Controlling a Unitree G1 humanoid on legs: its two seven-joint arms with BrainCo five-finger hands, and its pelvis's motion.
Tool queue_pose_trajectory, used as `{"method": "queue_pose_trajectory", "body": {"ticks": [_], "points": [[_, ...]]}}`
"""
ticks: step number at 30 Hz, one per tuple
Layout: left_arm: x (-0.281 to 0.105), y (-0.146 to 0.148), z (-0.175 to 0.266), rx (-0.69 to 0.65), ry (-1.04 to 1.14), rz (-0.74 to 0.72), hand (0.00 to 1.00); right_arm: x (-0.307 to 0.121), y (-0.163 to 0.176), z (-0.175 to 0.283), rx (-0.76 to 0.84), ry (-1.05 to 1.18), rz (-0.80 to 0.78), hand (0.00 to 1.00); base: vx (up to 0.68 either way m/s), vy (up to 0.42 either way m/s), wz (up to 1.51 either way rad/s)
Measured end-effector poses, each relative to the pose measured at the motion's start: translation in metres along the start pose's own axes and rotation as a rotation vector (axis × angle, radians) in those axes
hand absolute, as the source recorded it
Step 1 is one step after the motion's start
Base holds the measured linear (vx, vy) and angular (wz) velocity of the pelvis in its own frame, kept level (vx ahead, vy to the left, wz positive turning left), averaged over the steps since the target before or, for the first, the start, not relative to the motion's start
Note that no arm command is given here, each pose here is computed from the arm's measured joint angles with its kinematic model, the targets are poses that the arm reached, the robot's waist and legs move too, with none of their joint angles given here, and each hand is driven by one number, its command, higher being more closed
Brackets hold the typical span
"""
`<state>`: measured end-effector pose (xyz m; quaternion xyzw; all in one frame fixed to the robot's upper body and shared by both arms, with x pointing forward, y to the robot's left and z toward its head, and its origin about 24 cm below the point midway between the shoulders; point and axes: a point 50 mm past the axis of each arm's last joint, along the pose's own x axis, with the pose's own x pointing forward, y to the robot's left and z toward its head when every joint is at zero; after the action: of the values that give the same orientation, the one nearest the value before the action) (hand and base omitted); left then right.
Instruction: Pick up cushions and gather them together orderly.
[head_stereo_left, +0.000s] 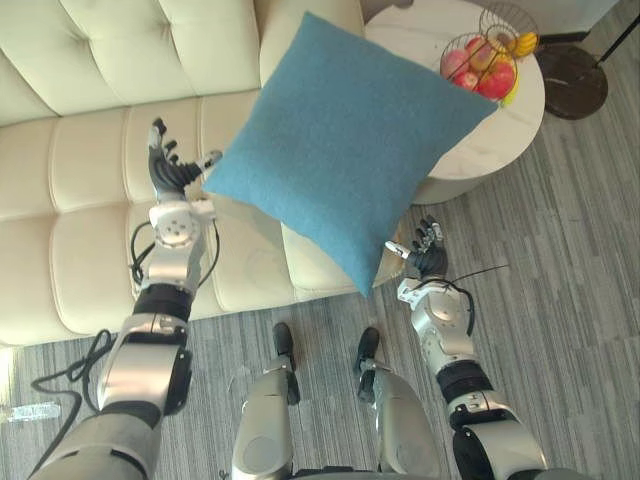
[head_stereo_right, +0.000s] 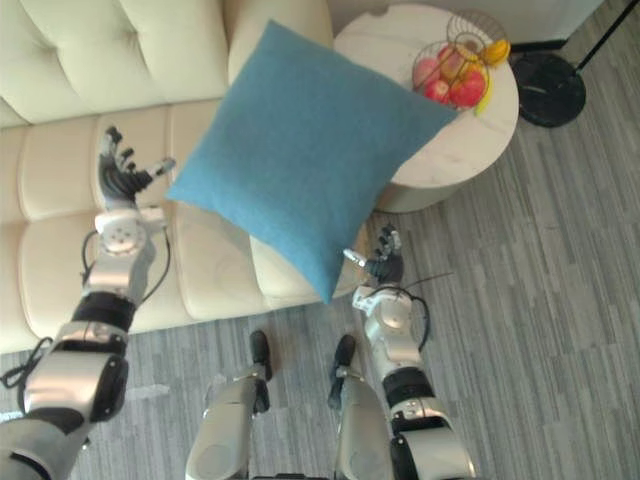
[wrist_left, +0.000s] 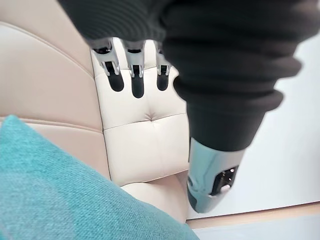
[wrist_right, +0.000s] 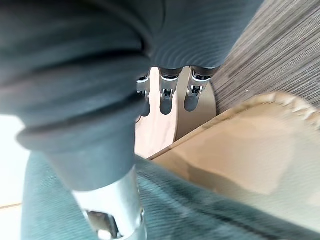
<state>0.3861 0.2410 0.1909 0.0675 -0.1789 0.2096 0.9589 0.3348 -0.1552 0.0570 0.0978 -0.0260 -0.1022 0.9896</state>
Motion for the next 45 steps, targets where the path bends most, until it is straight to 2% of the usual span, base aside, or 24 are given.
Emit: {"method": "queue_pose_trajectory", "body": {"ticks": [10, 17, 21, 24, 25, 28, 33, 34, 45], "points": [[0.033, -0.026, 0.088, -0.060, -0.221, -0.044, 0.00, 0.017, 0.043, 0.040, 0.108, -0.117, 0.153, 0.00, -0.01, -0.008, -0.01], [0.035, -0.045, 0.093, -0.019, -0.209, -0.101, 0.00, 0.019, 0.064, 0.051, 0.115, -0.142, 0.213, 0.00, 0.04, -0.026, -0.07], [0.023, -0.076, 0.086, -0.034, -0.183, -0.182, 0.00, 0.026, 0.084, 0.077, 0.121, -0.210, 0.270, 0.00, -0.01, -0.024, -0.07], [0.020, -0.084, 0.087, -0.044, -0.188, -0.191, 0.00, 0.032, 0.093, 0.090, 0.116, -0.232, 0.288, 0.00, -0.01, -0.034, -0.01], [0.019, -0.085, 0.087, -0.048, -0.188, -0.194, 1.00, 0.032, 0.093, 0.090, 0.115, -0.230, 0.284, 0.00, 0.00, -0.037, 0.00], [0.017, -0.088, 0.090, -0.078, -0.197, -0.198, 1.00, 0.033, 0.095, 0.093, 0.112, -0.228, 0.284, 0.00, 0.01, -0.021, -0.01], [0.009, -0.089, 0.097, -0.262, -0.207, -0.174, 1.00, 0.035, 0.097, 0.098, 0.111, -0.226, 0.262, 0.00, 0.01, -0.013, 0.02], [0.008, -0.089, 0.097, -0.283, -0.208, -0.174, 1.00, 0.035, 0.098, 0.099, 0.112, -0.228, 0.260, 1.00, 0.03, -0.031, 0.09], [-0.018, -0.097, 0.113, -0.613, -0.259, -0.173, 1.00, 0.042, 0.099, 0.105, 0.080, -0.210, 0.222, 1.00, 0.01, -0.011, 0.03]]}}
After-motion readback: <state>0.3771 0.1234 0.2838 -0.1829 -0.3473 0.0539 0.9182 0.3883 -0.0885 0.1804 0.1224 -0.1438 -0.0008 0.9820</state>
